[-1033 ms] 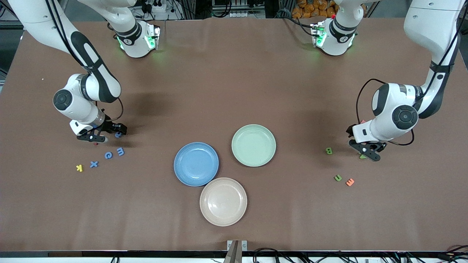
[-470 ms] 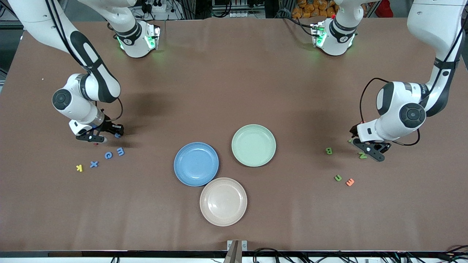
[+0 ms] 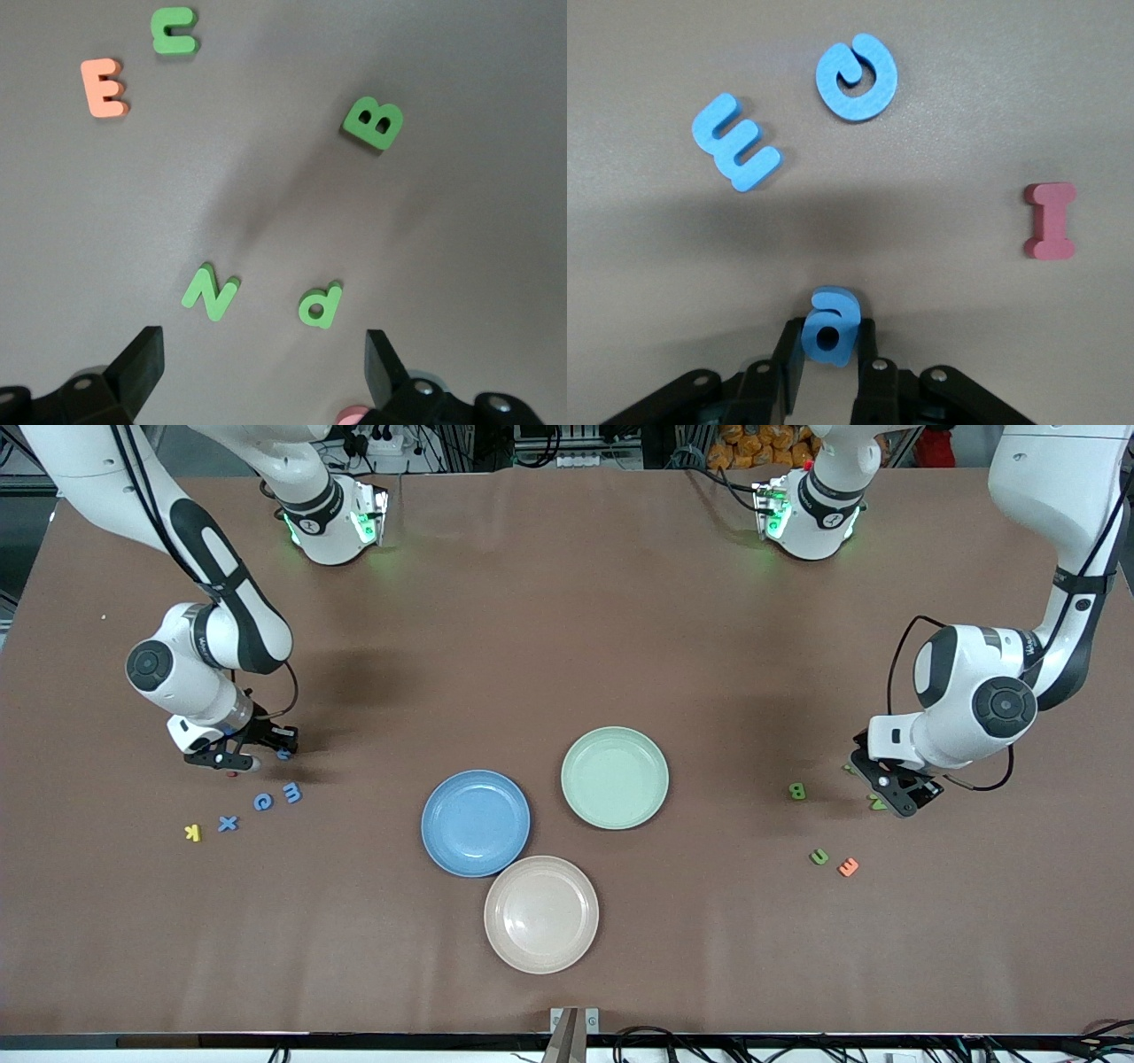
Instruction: Sort letters by color into matching plates
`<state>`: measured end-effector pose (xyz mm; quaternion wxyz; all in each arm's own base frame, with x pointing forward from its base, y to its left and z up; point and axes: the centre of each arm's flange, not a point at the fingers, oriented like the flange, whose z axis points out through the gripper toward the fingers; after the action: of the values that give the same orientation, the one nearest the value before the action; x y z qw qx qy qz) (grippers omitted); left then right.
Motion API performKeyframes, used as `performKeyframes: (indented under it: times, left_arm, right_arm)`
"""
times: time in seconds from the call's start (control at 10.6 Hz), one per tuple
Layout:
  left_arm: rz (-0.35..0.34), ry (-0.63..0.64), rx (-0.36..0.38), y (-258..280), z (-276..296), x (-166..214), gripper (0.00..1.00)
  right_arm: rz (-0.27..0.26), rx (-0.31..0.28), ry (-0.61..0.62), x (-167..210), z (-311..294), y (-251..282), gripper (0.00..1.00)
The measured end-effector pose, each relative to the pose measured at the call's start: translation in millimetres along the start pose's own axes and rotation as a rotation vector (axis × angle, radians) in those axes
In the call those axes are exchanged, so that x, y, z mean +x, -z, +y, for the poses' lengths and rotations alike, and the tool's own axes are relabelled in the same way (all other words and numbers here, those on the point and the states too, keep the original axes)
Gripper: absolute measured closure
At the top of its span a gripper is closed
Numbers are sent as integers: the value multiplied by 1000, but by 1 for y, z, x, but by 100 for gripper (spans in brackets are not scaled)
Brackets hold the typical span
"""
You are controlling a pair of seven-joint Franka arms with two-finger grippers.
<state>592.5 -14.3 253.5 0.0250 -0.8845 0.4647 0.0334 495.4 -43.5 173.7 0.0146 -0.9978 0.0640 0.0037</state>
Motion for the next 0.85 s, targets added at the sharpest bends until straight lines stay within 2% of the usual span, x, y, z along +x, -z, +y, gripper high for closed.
performKeyframes:
  times: [0.38, 0.85]
  left_arm:
    - [23, -8, -31, -3, 7, 9, 0]
    - [28, -11, -70, -14, 11, 0, 0]
  right_arm:
    - [-2, 12, 13, 4, -13, 3, 71]
    - [-5, 40, 11, 65, -99, 68, 71]
